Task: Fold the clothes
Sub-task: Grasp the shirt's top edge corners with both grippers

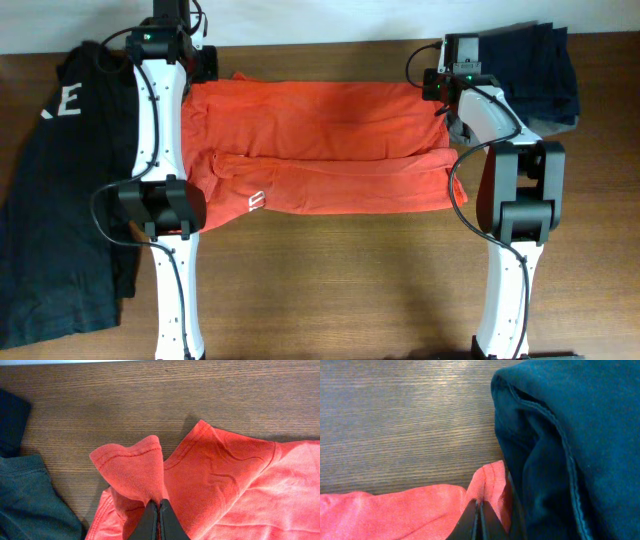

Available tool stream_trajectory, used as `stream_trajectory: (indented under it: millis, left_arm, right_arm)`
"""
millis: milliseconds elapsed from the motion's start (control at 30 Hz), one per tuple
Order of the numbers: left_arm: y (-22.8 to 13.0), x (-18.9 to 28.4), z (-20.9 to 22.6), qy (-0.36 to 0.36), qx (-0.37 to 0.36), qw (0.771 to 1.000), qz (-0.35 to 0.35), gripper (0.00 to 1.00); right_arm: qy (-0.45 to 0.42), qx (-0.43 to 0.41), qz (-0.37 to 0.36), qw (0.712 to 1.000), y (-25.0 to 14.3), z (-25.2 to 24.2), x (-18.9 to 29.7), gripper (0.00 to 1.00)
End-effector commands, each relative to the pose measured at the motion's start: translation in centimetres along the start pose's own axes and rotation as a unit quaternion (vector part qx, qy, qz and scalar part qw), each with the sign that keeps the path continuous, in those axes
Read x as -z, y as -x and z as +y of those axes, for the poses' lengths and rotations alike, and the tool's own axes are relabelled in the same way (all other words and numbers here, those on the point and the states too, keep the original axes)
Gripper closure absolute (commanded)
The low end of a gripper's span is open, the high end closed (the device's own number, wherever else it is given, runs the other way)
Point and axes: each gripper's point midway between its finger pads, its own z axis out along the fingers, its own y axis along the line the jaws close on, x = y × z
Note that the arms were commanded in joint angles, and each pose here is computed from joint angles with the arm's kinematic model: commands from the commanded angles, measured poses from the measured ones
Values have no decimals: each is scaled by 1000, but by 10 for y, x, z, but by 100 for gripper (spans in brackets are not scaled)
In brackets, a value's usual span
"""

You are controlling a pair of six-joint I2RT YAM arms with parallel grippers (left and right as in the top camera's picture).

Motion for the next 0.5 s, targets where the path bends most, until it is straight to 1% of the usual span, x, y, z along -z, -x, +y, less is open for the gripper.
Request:
stream_trajectory:
  millis: [0, 100, 267, 400, 467]
  left_arm:
    - [5, 3, -3, -5, 0, 1000, -11, 100]
    - [7, 3, -2, -5, 1, 1000, -15, 99]
    - [15, 11, -2, -5, 1, 999, -31, 99]
    - [21, 34, -2, -5, 1, 999, -46, 99]
    - [13, 48, -2, -5, 1, 1000, -31, 100]
  right_arm:
    - [-1, -4, 7, 1000, -5, -2, -6, 96]
    - [-1, -4, 9, 1000, -3, -2, 0, 96]
    - [0, -4, 6, 1000, 17, -3, 29, 96]
    - [25, 13, 26, 999, 40, 3, 67, 96]
    - [24, 14, 44, 999, 50, 2, 93, 96]
